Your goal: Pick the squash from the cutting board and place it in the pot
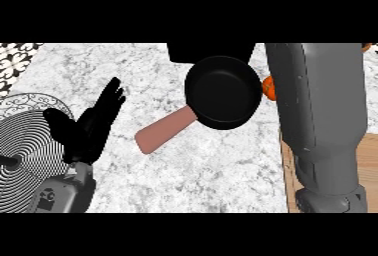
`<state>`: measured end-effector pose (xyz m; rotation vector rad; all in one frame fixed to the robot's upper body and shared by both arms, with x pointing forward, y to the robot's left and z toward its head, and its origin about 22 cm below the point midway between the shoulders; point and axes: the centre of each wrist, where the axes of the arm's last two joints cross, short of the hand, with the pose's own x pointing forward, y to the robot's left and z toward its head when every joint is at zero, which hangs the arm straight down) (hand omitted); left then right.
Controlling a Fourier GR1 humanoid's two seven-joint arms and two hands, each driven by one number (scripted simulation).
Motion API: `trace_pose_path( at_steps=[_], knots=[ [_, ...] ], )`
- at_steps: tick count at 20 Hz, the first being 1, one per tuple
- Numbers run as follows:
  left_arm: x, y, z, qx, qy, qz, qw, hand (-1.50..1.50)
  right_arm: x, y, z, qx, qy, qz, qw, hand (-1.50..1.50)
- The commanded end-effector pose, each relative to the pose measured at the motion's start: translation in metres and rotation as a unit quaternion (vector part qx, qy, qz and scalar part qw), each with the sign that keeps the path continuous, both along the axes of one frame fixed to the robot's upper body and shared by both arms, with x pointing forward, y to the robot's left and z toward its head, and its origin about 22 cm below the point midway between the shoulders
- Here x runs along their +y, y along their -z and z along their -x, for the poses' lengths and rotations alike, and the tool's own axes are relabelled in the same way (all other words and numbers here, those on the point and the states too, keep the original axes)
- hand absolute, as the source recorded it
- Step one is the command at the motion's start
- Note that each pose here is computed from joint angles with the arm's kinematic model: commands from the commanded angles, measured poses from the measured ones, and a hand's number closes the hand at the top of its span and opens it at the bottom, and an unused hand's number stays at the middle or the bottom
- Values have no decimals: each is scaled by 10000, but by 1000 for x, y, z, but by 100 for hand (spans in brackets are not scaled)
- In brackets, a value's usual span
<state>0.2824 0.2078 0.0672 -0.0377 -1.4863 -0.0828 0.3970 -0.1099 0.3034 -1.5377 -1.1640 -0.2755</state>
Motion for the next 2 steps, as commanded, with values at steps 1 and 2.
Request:
trace_pose_path(
  at_steps=[1, 2],
  knots=[
    [6, 4, -5, 45, -171, -76, 9998, 0, 10, -3, 13, -1290, 732, -730, 9862, -150],
    [3, 3, -1, 70, -185, 64, 9998, 0, 2, -6, 16, -1278, 903, -777, 9846, -150]
  ],
)
